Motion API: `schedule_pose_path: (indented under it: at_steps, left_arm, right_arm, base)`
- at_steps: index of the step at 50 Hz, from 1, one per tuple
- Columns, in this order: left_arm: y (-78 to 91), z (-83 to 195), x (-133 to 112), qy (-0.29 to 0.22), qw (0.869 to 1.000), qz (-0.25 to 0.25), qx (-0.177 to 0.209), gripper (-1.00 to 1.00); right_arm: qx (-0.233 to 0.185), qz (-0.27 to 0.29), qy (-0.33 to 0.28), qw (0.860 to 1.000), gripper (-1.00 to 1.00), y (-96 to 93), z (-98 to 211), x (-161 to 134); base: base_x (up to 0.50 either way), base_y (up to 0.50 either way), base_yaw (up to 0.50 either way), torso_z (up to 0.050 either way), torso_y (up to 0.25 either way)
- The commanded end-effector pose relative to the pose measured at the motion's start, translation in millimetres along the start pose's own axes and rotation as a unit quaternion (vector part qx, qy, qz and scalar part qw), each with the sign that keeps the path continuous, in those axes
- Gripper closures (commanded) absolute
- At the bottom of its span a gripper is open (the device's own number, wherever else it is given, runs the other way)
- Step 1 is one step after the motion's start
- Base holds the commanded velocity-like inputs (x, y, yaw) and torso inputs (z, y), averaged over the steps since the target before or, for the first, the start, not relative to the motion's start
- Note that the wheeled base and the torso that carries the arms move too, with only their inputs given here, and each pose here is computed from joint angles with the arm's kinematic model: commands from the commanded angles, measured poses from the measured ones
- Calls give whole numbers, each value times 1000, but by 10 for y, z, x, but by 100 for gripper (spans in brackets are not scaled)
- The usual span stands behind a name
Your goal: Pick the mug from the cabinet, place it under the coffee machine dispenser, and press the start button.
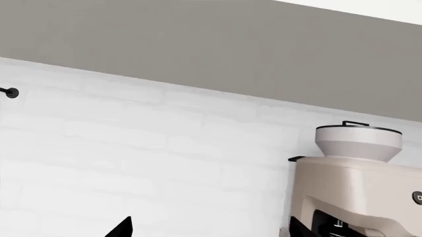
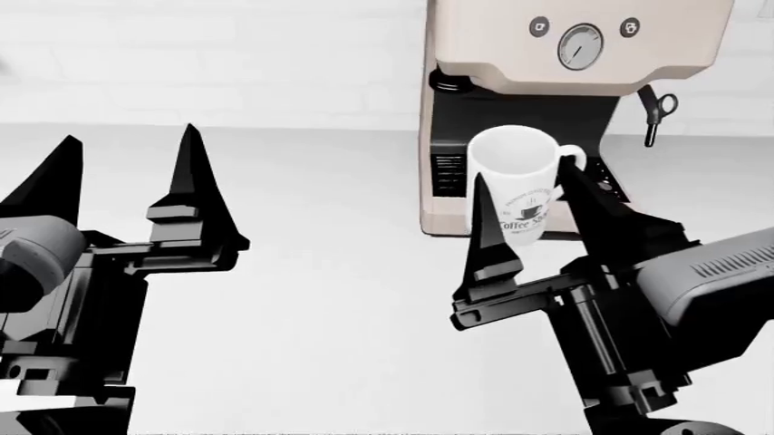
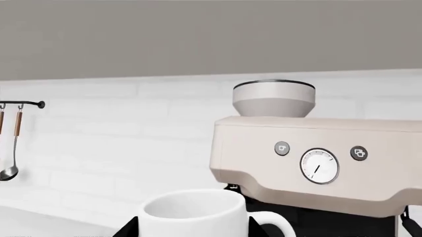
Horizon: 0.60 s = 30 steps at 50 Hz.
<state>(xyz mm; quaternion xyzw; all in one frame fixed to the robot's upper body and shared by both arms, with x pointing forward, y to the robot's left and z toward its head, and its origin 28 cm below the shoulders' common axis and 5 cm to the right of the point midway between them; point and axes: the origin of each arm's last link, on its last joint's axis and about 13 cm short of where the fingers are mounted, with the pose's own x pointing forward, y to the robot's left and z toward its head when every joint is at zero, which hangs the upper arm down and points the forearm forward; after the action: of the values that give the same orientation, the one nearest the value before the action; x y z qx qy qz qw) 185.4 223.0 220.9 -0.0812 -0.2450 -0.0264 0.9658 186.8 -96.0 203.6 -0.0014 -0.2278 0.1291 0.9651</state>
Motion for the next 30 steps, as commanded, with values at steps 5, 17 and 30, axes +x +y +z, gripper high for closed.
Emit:
schedule_pose_path:
  at_steps: [5, 17, 30]
  left_arm:
    - [2, 2, -1, 0, 1000, 1, 1, -100]
    - [5, 9, -3, -1, 1000, 1, 1, -100]
    - [-3, 1, -6, -1, 1000, 0, 2, -100]
  right_arm:
    - [-17, 0, 3, 1000, 100, 11, -1, 11]
    - [-23, -12, 16, 1000, 100, -3, -34, 30]
    - [-33, -50, 38, 997, 100, -74, -162, 96]
  base:
    - [0, 0, 0, 0, 0]
    - [0, 0, 0, 0, 0]
    - [0, 0, 0, 0, 0]
